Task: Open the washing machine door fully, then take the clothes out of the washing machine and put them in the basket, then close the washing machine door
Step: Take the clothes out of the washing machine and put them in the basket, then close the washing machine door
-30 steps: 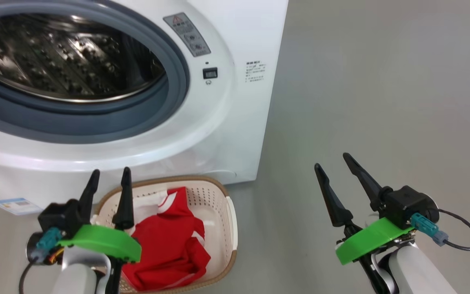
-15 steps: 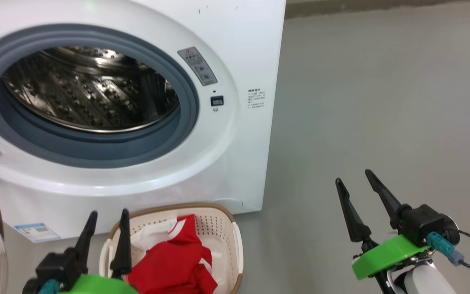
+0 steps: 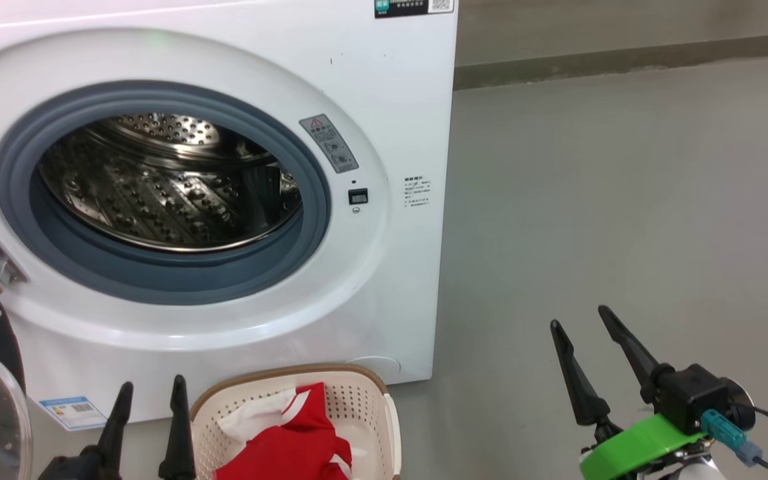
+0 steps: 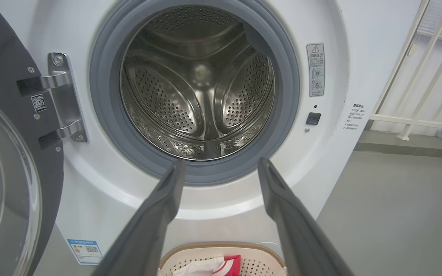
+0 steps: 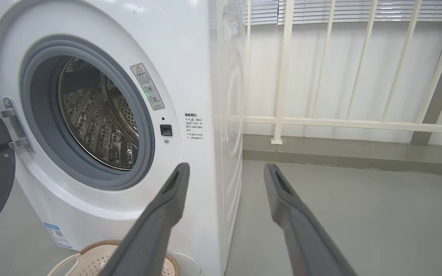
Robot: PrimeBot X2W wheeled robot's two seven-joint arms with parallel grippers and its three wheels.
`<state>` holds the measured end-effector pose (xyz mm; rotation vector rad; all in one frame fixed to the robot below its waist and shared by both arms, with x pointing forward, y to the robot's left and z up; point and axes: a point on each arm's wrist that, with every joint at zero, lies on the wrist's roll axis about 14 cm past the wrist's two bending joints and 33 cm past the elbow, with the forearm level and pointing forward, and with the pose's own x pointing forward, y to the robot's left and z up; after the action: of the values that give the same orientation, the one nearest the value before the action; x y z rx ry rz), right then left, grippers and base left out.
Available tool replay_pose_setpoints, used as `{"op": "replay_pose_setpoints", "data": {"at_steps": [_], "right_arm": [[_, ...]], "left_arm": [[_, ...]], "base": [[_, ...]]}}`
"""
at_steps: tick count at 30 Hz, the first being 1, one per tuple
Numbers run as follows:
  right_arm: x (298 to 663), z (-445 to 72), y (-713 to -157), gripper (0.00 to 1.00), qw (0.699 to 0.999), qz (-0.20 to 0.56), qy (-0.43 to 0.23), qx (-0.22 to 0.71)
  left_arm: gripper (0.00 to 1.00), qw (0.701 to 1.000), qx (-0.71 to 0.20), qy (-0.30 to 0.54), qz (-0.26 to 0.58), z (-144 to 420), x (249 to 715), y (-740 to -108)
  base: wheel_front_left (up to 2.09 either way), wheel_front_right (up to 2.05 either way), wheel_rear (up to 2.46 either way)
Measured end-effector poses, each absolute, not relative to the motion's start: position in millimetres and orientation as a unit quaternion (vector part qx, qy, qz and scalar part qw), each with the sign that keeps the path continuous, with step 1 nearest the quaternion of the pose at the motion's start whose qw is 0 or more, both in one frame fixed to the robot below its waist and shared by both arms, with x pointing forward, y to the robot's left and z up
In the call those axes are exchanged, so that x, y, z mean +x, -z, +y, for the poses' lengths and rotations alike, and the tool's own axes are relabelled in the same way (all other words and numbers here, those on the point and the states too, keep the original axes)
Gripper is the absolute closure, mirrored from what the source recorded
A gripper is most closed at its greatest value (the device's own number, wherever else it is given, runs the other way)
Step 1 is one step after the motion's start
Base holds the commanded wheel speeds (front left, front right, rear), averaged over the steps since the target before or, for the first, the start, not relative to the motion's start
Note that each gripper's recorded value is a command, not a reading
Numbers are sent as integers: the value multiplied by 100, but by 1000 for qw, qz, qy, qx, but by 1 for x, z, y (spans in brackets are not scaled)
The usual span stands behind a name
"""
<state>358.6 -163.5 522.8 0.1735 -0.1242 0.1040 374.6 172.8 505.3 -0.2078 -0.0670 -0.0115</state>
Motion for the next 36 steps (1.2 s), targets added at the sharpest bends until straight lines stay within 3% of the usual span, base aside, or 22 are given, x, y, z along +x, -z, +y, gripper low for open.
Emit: {"op": "replay_pose_setpoints", "data": {"at_steps": [21, 36], "right_arm": [[350, -166, -522, 0, 993, -63, -49, 84], [350, -167, -520, 0, 994, -59, -47, 84]], "left_arm": [[0, 994, -94, -22, -50, 190, 362, -515], [0, 994, -91, -11, -66, 182, 363, -527]], "base": [[-7, 7, 0], [-144, 144, 0]]}}
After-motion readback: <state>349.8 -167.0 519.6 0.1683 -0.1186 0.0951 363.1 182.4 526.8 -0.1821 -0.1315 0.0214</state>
